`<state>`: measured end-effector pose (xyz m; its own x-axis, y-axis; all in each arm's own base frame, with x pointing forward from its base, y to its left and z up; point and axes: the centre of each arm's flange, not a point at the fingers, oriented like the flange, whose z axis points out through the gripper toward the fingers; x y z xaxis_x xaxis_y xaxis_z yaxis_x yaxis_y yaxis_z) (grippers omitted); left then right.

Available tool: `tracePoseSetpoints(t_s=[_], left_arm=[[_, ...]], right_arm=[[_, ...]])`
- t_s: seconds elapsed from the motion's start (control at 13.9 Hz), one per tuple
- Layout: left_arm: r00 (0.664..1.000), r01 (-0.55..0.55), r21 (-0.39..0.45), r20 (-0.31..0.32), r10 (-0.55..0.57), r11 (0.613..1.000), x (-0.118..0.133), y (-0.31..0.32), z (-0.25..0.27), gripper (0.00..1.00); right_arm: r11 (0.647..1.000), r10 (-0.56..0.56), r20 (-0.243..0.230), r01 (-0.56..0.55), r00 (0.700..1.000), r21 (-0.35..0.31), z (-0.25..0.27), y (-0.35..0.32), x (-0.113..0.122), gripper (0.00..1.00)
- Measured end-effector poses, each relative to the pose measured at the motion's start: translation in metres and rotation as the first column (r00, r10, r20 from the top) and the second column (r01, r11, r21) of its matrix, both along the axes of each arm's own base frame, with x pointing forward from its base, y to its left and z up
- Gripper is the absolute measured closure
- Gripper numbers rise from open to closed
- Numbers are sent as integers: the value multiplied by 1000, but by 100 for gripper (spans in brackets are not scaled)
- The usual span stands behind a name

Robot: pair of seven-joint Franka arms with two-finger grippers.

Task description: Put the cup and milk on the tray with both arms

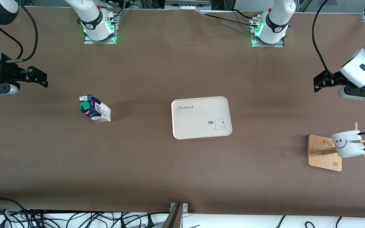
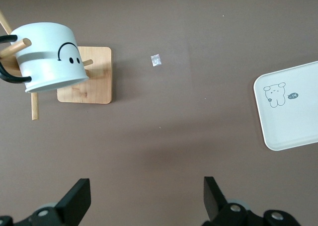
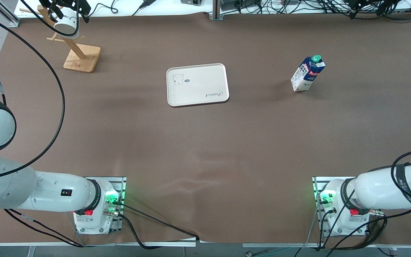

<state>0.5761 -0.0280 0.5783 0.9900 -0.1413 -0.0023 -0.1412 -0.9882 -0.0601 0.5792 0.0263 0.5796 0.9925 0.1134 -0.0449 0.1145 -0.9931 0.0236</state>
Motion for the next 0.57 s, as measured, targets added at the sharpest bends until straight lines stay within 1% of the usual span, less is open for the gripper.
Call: tracePoseSetpoints(t_s=[0.22,0.57], left_arm=[[1000,1,0,1,-1,1000,0,-1,1,0],[1000,1,0,-2,-1,1000,0,-1,0,0]], right_arm=[[1000,-1,-12,1,1000,-1,-1,0,-1,0],[1000,-1,-14,1,1000,0,-1,0,-2,0]])
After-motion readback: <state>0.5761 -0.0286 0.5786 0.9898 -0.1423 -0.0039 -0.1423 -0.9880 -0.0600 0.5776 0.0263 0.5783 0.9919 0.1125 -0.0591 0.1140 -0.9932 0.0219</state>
